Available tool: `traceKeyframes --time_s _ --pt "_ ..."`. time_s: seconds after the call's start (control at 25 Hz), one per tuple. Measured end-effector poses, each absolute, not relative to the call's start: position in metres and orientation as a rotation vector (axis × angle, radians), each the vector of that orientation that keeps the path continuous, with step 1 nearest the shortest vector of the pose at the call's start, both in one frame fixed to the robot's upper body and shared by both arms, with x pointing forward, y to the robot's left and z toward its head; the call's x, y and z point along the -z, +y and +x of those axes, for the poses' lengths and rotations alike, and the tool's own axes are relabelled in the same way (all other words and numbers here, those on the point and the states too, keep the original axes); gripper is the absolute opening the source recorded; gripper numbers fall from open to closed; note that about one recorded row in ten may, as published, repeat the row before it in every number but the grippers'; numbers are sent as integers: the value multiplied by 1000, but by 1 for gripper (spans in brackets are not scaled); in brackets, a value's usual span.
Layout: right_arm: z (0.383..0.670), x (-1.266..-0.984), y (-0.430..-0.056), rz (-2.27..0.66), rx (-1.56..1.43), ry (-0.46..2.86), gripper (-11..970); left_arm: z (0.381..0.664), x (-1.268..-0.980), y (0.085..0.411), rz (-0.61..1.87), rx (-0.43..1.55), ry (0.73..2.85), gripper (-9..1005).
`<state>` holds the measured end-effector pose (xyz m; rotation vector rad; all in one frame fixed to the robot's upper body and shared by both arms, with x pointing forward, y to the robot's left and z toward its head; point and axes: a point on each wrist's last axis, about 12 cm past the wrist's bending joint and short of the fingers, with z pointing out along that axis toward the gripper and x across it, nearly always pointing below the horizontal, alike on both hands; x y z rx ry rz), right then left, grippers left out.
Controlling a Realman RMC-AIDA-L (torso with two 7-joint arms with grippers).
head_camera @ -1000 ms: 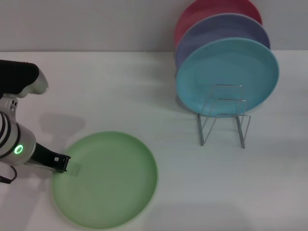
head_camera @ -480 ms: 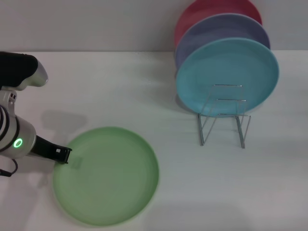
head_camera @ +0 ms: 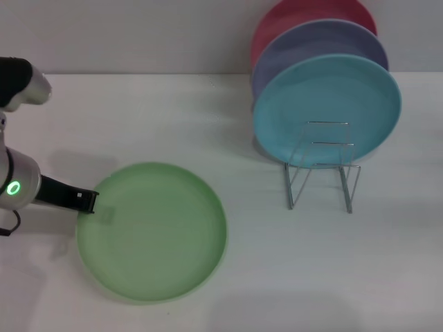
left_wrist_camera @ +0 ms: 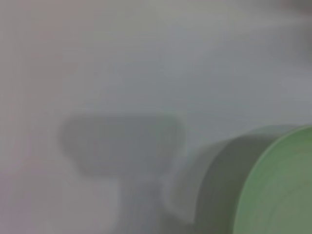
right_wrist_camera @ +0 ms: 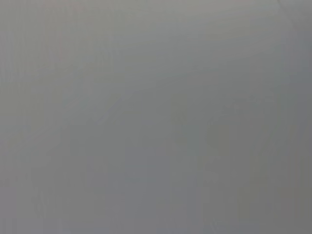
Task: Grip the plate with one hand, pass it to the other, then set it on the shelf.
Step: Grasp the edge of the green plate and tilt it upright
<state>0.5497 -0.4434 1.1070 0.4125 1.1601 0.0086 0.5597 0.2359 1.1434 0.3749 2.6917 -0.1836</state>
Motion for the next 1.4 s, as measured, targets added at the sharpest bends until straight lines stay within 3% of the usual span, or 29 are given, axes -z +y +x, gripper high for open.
traceKeyframes --time_s 0.72,1.4 --pt "547 -1103 -444 422 -5 1176 587 567 -1157 262 366 339 2530 35" --pt "544 -1100 -448 438 6 1194 588 569 -1132 290 222 245 2048 34"
